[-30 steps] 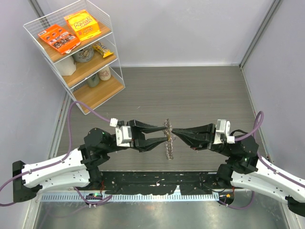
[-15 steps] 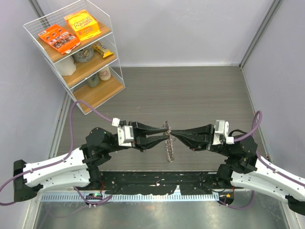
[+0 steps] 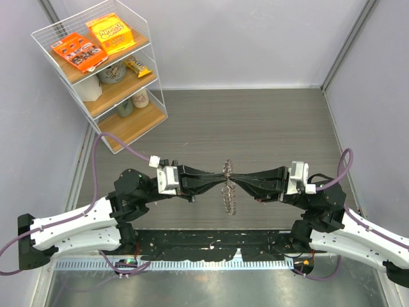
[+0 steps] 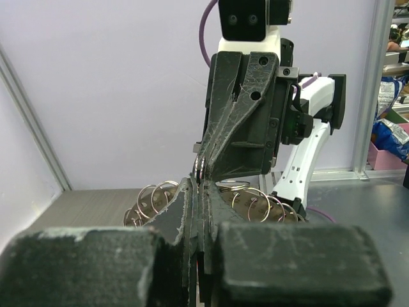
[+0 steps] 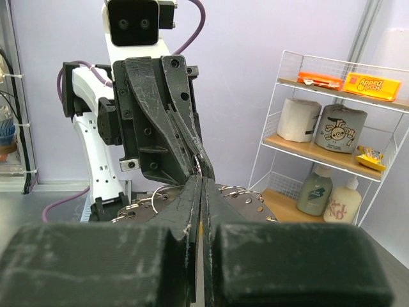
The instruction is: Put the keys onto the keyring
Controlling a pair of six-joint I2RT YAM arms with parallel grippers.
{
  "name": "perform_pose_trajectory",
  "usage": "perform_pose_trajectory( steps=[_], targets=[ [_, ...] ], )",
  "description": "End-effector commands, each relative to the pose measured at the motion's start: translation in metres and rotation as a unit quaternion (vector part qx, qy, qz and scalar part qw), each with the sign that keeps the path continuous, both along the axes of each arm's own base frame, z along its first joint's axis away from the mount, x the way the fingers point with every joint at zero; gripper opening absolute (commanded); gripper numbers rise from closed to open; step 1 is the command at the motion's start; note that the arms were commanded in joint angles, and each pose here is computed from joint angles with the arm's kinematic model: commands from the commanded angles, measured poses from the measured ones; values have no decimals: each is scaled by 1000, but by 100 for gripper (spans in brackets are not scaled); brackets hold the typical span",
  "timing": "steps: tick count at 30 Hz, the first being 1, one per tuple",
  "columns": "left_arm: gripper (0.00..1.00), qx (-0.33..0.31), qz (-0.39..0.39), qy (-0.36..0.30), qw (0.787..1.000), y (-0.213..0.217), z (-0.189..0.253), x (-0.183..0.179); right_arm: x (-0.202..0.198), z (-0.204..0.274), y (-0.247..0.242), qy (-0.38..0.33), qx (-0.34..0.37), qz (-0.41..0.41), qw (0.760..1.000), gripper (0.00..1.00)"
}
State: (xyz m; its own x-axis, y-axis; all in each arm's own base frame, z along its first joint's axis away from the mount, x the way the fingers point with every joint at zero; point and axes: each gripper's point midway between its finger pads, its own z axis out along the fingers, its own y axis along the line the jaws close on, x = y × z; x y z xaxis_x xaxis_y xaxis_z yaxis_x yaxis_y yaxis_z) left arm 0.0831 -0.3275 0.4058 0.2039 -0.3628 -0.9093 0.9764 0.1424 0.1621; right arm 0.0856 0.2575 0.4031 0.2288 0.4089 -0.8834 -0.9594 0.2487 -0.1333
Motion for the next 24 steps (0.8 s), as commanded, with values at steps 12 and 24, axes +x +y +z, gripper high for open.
perform_pose_trajectory(
  steps=[12,24],
  targets=[
    [0,12,25,2,1000,4,14,7,-7,10,-6,-1,-13,3,1000,15],
    [0,74,20,21,997,16,-10,0,-18,-30,-23,32,-197,8,980,61]
  ],
)
